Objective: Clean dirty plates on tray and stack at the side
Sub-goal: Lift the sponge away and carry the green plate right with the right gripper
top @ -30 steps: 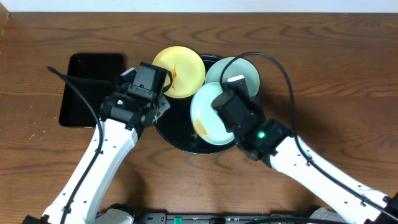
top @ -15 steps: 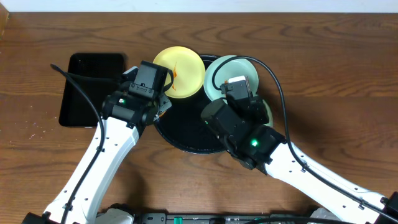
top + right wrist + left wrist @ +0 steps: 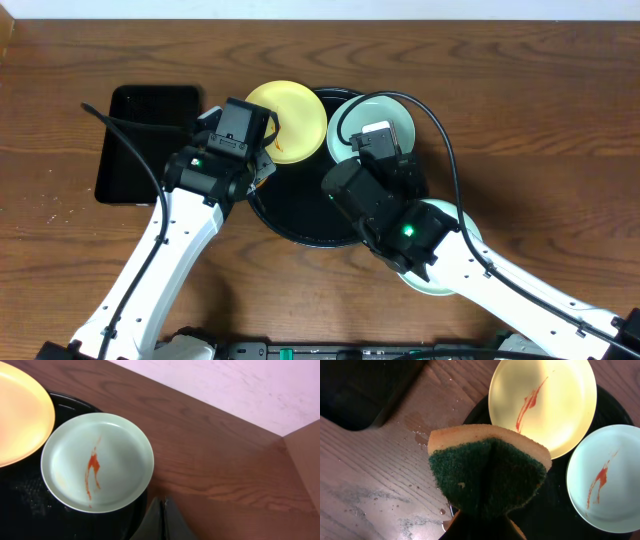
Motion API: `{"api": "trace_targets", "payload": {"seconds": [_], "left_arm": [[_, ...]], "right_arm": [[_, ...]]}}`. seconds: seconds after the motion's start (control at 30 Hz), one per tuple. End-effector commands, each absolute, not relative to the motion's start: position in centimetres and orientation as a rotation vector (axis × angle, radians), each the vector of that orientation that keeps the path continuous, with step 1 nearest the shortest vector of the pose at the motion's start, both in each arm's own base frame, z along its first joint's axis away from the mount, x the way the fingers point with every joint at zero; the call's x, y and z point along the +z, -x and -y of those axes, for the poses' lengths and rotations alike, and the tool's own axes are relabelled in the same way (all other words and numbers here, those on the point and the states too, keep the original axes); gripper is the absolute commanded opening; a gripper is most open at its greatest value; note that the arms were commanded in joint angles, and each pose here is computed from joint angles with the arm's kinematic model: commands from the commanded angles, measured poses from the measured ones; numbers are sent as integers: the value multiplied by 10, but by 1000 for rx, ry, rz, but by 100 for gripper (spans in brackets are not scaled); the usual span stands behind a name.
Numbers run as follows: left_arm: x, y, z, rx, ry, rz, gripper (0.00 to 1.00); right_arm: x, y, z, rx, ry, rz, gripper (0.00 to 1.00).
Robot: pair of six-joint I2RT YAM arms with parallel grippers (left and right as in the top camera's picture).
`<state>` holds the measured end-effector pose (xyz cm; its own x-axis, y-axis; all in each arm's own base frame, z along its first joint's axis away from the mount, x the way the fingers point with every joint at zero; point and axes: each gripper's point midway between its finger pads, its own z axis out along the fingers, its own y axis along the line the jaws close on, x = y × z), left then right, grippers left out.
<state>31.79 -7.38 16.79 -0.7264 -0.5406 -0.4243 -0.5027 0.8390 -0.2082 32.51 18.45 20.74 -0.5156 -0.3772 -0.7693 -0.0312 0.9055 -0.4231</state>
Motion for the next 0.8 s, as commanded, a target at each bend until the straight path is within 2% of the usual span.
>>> {"api": "trace_targets", "payload": {"seconds": [0.0, 0.43, 0.57, 0.77], "left_arm": [[170, -321, 73, -107, 763, -2533, 7], [163, -322, 73, -90, 766, -2552, 8], [157, -322, 74, -74, 766, -2570, 7], [150, -324, 75, -59, 767, -2587, 8]], "right_arm": [[214, -324, -191, -383, 264, -2077, 1], [182, -334, -209, 19, 290, -2291, 2], [174, -333, -215, 177, 302, -2358, 17], [168, -326, -223, 324, 337, -2421, 45]]}}
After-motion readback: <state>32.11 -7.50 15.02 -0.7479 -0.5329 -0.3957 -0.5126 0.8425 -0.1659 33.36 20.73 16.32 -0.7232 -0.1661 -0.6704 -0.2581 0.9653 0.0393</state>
